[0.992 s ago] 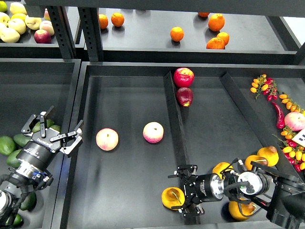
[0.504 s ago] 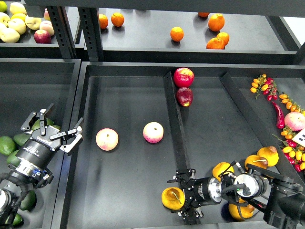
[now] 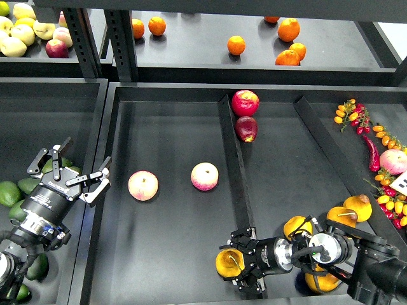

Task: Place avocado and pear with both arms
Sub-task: 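Close the right gripper on the yellow pear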

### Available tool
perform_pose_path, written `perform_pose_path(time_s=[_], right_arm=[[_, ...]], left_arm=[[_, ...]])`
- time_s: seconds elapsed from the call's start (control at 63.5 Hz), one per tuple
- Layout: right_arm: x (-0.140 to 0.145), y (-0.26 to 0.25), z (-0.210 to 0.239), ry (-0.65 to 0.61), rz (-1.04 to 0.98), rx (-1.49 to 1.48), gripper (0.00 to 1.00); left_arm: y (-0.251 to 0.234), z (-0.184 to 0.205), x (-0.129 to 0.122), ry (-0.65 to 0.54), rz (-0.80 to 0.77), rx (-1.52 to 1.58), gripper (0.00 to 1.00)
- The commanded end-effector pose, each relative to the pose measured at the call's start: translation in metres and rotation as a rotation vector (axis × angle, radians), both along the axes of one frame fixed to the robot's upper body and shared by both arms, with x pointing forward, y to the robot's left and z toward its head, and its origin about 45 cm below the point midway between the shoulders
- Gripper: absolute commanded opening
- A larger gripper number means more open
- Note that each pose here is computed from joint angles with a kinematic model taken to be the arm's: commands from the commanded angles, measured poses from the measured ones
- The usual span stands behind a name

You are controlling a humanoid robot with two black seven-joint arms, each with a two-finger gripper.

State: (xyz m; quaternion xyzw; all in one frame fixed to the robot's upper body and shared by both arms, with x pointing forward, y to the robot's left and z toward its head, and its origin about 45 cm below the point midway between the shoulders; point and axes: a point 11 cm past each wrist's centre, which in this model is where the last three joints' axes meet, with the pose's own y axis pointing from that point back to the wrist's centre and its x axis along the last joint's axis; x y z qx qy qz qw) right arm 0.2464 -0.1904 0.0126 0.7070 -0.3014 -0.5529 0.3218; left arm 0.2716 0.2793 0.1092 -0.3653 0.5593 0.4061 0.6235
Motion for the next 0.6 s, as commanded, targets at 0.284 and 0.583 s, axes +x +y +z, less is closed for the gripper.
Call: perform_pose_path(time_s=[0.284,0.583], right_arm=[[-0.0001,-0.0010,-0.0011,0.000,-0.006,-0.002,0.47],[-0.0001,-0.0003,-0.0006,0.000,-0.009,0.005,0.23]], left_arm=[[0.0007,-0.0003,-0.0008,0.001,0.003,-0.001,0.99],[0.0014,0.0009,-0.0012,-0.002,0.005,-0.001,0.99]])
